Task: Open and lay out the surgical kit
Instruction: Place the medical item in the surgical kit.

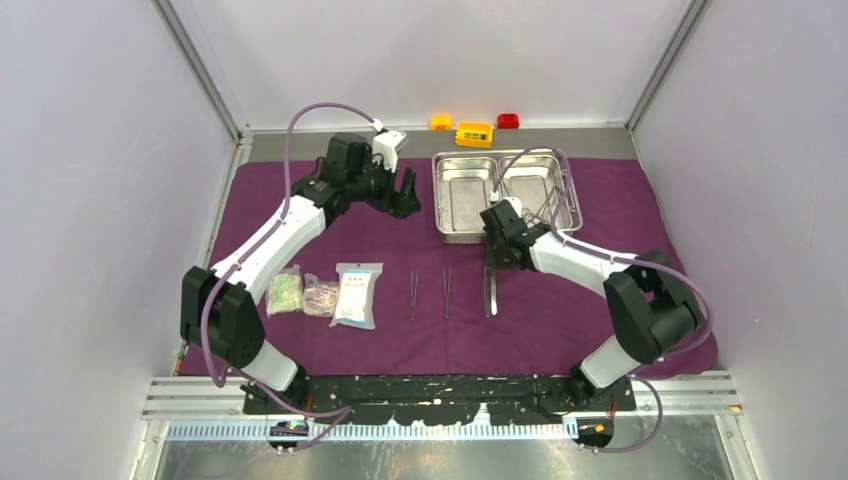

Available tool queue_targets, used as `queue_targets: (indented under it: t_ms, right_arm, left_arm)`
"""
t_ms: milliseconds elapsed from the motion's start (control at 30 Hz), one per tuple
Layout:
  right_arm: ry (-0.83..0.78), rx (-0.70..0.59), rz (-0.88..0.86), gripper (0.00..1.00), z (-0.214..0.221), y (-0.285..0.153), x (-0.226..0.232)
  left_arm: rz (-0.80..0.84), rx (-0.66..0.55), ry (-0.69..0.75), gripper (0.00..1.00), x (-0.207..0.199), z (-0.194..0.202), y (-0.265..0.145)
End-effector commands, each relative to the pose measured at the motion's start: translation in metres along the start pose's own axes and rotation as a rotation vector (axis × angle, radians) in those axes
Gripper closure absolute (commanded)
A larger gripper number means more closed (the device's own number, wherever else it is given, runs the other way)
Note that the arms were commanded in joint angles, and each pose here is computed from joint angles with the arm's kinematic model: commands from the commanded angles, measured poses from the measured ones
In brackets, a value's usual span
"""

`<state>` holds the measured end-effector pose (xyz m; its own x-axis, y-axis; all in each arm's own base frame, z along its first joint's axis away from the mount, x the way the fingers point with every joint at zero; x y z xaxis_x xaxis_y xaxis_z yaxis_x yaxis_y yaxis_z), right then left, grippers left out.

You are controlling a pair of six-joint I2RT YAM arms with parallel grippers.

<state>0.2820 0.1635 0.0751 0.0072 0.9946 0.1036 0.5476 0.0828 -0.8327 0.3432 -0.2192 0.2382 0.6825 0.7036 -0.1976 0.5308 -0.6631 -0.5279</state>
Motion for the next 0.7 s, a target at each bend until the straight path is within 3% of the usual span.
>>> queue_targets:
  t_ms: [0, 667]
  right_arm:
    - [0.027, -0.028, -0.01, 1.0, -0.0062, 0.0024, -0.0007]
    - [0.002, -0.004, -0.027, 1.0, -0.0016, 0.0077, -0.0002]
  left_arm:
    - [0.007, -0.049, 0.011, 0.23, 0.0002, -0.0122, 0.0014]
    - [0.011, -0.049, 0.003, 0.23, 0.0002, -0.0129, 0.003]
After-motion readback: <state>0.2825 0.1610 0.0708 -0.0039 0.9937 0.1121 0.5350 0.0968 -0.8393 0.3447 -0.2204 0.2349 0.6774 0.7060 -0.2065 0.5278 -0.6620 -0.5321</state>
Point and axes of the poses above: each gripper's point midway between its finger pads, its own y axis out along the fingers, its own x axis along the line the jaws close on, z = x × y, the point moved 4 cm from there along -y, back along the fingers, and after that the axes turned 2 degrees about y, right-handed, at the moved point
